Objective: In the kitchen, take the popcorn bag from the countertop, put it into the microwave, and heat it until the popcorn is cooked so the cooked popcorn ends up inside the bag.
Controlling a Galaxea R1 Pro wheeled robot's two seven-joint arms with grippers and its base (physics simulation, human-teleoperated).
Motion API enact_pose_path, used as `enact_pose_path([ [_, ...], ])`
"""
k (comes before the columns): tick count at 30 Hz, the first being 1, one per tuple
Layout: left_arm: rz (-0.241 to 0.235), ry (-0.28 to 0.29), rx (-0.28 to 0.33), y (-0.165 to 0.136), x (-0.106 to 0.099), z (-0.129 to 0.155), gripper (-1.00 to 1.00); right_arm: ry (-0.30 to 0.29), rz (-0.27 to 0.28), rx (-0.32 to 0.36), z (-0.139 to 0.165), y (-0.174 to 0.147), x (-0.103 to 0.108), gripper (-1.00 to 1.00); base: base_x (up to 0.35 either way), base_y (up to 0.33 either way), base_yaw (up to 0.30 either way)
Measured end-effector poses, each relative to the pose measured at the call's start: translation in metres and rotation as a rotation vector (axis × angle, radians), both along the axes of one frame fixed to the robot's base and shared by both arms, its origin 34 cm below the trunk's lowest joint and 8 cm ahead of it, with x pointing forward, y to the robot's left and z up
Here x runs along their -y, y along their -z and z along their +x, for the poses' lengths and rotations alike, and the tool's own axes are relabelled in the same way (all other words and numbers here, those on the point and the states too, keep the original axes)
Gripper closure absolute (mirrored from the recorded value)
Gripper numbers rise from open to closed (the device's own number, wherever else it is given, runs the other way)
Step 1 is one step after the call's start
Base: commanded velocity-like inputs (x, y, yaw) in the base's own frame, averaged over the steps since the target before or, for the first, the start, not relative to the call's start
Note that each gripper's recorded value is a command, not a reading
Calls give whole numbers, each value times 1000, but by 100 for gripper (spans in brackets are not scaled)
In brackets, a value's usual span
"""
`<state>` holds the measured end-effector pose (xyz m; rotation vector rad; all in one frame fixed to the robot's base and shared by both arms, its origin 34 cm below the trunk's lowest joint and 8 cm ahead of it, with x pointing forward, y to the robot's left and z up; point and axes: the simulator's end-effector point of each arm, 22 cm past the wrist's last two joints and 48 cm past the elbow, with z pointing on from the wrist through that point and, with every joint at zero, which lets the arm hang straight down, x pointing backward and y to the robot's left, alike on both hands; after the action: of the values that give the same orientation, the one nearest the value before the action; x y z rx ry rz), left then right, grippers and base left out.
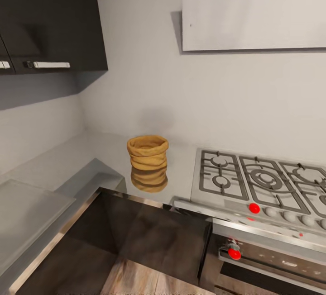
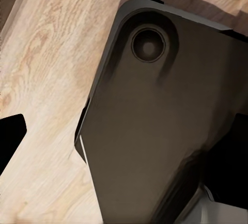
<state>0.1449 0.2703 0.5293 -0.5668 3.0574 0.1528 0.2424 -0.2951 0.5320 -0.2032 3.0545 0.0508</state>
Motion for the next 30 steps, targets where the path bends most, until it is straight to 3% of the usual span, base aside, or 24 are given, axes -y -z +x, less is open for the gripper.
enact_pose_path([
  [30,1,0,-47,0,0,-18,-100,0,0,-47,-18,5,0,-100,0,0,0],
])
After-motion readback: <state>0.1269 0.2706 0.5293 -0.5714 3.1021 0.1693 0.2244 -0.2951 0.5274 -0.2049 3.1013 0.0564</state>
